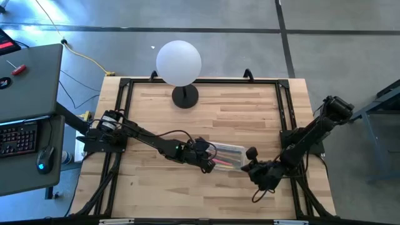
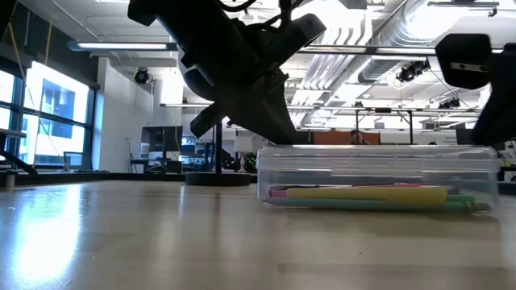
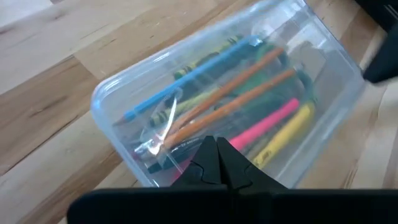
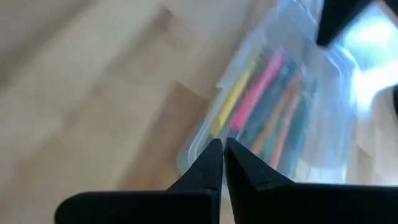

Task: Pick & place school supplies into a supply box
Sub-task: Adjust the transparent supply box

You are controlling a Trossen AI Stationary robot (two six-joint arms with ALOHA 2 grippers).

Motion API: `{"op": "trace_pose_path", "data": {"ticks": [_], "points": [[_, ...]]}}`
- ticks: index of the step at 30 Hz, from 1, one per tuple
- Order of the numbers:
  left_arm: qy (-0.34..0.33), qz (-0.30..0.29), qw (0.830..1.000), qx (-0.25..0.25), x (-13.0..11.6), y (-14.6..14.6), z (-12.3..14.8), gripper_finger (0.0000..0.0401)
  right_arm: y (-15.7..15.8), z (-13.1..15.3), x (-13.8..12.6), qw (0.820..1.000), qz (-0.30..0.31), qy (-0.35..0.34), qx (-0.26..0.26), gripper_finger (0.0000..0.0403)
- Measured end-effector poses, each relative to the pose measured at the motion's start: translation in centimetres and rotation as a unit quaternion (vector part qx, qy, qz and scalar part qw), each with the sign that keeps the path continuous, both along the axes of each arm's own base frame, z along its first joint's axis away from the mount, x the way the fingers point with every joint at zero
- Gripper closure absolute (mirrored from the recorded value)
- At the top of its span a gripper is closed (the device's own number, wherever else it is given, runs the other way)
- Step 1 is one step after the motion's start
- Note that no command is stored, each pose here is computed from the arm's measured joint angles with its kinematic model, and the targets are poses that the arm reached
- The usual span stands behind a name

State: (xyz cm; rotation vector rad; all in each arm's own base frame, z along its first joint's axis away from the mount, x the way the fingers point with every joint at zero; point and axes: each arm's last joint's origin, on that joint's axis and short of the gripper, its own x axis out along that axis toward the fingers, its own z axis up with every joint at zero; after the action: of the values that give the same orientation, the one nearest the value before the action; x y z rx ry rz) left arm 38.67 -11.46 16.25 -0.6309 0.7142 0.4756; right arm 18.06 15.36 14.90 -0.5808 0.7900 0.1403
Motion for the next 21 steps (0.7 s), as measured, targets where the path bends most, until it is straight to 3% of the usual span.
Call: {"op": "trace_pose_path", "data": {"ticks": [6, 21], "points": [[-0.005, 0.007, 1.000, 0.000, -0.2, 0.1, 0.5, 0.0389, -1.8, 0.6, -0.2, 0.999, -0.039, 0.023, -0.009, 0.0403], [0.002, 0.018, 1.000, 0.025, 0.1, 1.5, 0.4, 0.0391, -1.9, 1.2, 1.0, 0.999, -0.024, -0.006, 0.027, 0.0403]]}}
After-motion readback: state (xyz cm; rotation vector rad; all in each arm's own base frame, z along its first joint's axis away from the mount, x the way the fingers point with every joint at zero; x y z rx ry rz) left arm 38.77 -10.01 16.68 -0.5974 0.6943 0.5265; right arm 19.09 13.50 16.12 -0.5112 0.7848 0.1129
